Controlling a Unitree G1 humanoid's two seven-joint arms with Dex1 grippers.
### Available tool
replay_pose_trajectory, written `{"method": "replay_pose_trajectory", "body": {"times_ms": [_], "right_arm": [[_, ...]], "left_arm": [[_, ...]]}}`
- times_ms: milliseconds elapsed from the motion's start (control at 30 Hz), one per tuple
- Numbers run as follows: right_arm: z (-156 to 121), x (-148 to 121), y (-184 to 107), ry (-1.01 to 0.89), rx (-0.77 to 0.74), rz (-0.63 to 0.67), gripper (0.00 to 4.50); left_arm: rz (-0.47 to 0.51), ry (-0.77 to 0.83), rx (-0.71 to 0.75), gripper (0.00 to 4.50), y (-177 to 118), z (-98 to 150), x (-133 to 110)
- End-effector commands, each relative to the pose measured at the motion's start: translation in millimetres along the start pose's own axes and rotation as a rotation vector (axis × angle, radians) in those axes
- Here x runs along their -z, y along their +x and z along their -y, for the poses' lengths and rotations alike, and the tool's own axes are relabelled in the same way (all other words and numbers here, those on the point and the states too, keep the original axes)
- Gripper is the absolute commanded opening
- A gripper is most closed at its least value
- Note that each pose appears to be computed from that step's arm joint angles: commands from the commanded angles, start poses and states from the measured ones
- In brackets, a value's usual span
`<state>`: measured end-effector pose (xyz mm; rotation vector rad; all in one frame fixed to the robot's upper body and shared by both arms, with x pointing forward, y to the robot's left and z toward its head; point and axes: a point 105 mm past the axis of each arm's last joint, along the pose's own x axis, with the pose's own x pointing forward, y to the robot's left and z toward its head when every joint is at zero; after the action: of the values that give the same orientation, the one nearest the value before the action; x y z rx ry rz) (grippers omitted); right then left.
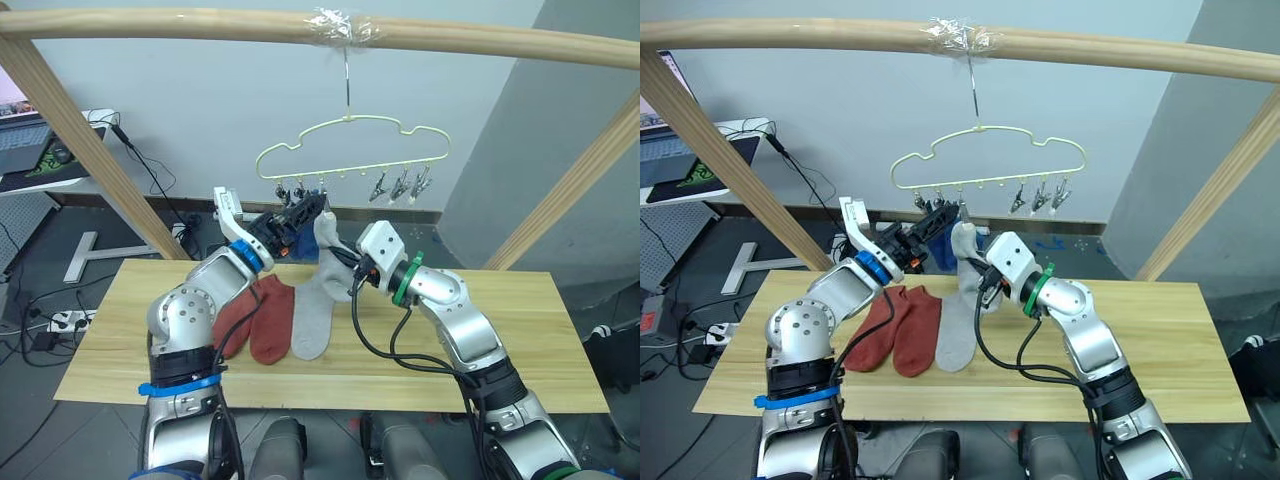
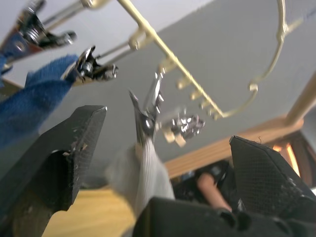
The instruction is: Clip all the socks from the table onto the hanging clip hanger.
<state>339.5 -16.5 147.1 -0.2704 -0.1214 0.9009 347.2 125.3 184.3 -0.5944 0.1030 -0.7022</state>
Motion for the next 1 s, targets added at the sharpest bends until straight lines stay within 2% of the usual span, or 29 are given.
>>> {"method": "replay_pose_trajectory", "body": {"times_ms": [33, 167, 333, 367, 500, 567, 667, 833, 1000], "right_arm": [[9.7, -6.7, -1.9, 0.091, 0.057, 0.028, 1.07], [9.2, -0.2, -7.4, 0.191, 0.085, 0.003, 2.53], [10.4, 1.8, -14.7, 0.244, 0.123, -0.011, 4.42], [14.7, 1.5, -18.2, 0.243, 0.17, -0.01, 4.47], [35.8, -5.7, -27.8, 0.229, 0.351, 0.015, 4.47], [39.3, -10.5, -27.5, 0.246, 0.371, 0.036, 4.47], [47.5, -16.7, -28.3, 0.265, 0.417, 0.067, 3.85], [57.7, -22.4, -24.8, 0.233, 0.459, 0.076, 2.05], [70.0, -24.1, -18.1, 0.258, 0.516, 0.089, 2.05]], "left_arm": [[-0.079, 0.173, 0.05, 4.5, -19.4, 14.7, -0.7], [-0.135, 0.25, 0.065, 4.5, -31.8, 18.4, 5.0], [-0.14, 0.259, 0.038, 4.5, -38.8, 18.7, 9.0], [-0.135, 0.303, 0.015, 4.5, -39.9, 17.2, 8.1], [-0.137, 0.465, 0.023, 4.5, -43.0, 21.5, 8.7], [-0.112, 0.563, 0.044, 4.5, -42.3, 25.4, 3.6], [-0.098, 0.721, 0.063, 4.5, -39.8, 29.2, 0.6], [-0.055, 0.752, 0.092, 4.5, -35.6, 35.7, -1.4], [-0.012, 0.751, 0.077, 4.5, -30.2, 36.7, -6.2]]}}
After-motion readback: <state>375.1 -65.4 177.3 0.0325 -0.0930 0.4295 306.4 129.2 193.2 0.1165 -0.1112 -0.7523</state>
